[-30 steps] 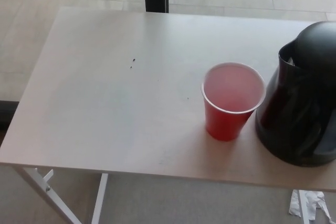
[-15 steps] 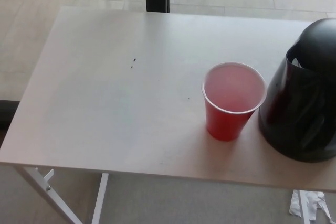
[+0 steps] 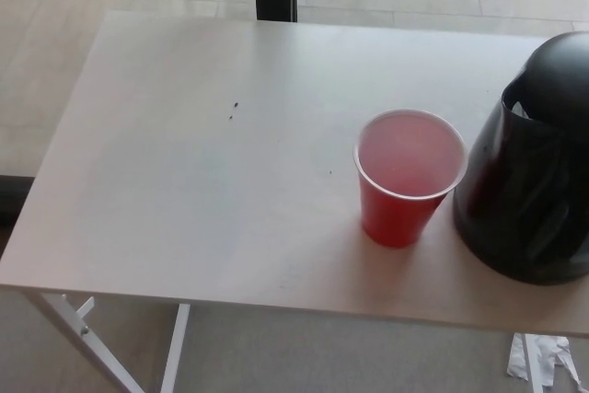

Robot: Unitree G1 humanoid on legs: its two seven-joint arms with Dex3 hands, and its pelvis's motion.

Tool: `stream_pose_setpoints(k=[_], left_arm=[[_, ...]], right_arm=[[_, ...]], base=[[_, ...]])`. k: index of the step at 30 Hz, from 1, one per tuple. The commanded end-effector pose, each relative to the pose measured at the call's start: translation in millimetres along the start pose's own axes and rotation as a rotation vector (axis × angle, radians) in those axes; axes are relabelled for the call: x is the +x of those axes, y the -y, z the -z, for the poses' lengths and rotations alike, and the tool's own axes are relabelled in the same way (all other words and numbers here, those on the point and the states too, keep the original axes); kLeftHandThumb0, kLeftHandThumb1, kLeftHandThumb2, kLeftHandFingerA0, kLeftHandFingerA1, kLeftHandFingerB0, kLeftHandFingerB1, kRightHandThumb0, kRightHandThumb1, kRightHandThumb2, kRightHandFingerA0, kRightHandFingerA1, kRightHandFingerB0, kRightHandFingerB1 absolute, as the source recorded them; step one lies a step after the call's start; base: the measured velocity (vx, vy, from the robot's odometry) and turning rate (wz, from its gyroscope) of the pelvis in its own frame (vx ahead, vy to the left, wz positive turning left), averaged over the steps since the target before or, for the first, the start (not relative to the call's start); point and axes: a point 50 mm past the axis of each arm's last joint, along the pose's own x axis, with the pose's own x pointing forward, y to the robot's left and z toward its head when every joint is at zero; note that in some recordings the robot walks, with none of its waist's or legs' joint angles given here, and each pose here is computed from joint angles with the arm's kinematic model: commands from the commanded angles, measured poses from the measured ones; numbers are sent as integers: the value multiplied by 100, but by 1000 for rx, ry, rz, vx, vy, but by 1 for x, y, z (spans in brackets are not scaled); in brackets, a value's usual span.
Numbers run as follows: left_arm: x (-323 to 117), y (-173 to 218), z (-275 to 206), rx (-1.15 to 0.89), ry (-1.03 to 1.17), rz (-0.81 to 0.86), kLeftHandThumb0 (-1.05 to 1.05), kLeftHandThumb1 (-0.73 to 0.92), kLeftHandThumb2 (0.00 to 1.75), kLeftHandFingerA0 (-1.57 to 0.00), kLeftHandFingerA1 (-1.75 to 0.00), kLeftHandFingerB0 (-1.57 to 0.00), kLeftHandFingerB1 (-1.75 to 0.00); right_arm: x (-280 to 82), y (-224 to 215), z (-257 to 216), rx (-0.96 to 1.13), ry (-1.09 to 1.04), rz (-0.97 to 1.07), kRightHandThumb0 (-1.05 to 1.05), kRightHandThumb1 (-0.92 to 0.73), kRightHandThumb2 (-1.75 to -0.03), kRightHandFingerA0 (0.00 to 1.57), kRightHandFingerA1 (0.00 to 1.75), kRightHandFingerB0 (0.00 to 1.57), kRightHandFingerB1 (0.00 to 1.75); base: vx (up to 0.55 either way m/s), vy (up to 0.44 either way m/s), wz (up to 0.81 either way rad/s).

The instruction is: The robot uses its right hand to lift up a kettle kept on the middle of the desk by its handle and tilt it into a glass kept next to it to pour out water

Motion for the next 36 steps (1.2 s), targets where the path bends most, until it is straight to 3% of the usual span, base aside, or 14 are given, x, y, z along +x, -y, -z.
stream_pose_setpoints(k=[1, 2, 3, 6, 7, 8, 11, 12, 18, 25, 28, 34, 35, 36], left_arm=[[-1, -6, -8, 31, 42, -12, -81, 53, 57, -76, -60, -53, -52], [0, -7, -9, 44, 37, -16, -79, 54, 58, -77, -58, -52, -51], [0, -7, -9, 44, 38, -16, -79, 55, 58, -77, -58, -52, -51], [0, -6, -9, 31, 40, -8, -77, 54, 57, -76, -58, -52, -50], [0, -6, -9, 22, 37, -14, -77, 54, 57, -79, -60, -53, -51], [1, -6, -9, 21, 33, -20, -77, 53, 57, -80, -59, -55, -51], [1, -4, -10, 38, 38, -16, -76, 55, 58, -78, -60, -54, -51], [1, -3, -10, 32, 39, -12, -78, 54, 57, -78, -60, -53, -51], [2, -1, -11, 22, 39, -6, -73, 56, 58, -80, -59, -53, -50], [3, 1, -14, 17, 45, 8, -77, 55, 58, -78, -59, -53, -50], [3, 0, -15, 52, 50, 3, -76, 57, 58, -73, -57, -51, -49], [2, -1, -14, 57, 47, 4, -77, 57, 58, -73, -57, -52, -50], [2, -1, -14, 58, 45, 2, -77, 56, 58, -76, -57, -52, -50], [3, -1, -15, 50, 47, 2, -78, 56, 58, -75, -57, -53, -50]], right_arm=[[0, 7, -3, -82, 8, 20, -42, -56, -57, 33, 45, 21, 30], [2, 10, -7, -92, 8, 27, -48, -46, -73, 29, 51, 15, 39], [4, 11, -8, -82, 13, 39, -39, -57, -57, 38, 47, 22, 30], [10, 18, -12, -48, 26, 69, -39, -57, -57, 37, 48, 21, 30], [11, 19, -13, -21, 23, 85, -29, -40, -89, 30, 60, 9, 47], [12, 20, -13, -9, 32, 85, -39, -57, -57, 36, 48, 22, 31], [15, 21, -15, 7, 40, 95, -47, -44, -71, 29, 50, 20, 40], [16, 21, -15, 18, 35, 93, -42, -54, -57, 34, 44, 25, 31], [15, 4, -15, -87, 46, 61, -46, -56, -57, 47, 49, 29, 32], [9, -16, -12, -131, 64, -3, -37, -55, -56, 47, 52, 31, 33], [9, -28, -15, -265, 118, -115, -39, -56, -56, 35, 48, 26, 33], [8, -36, -20, -327, 212, -101, -35, -56, -56, 51, 52, 30, 37], [10, -36, -21, -280, 211, -78, -28, -58, -56, 69, 55, 34, 37], [12, -35, -23, -249, 226, -47, -26, -59, -57, 74, 60, 38, 39]], base=[[0, 0, 0], [0, 0, 0], [0, 0, 0], [0, 0, 0], [0, 0, 0], [0, 0, 0], [0, 0, 0], [0, 0, 0], [0, 0, 0], [0, 0, 0], [0, 0, 0], [0, 0, 0], [0, 0, 0], [0, 0, 0]])
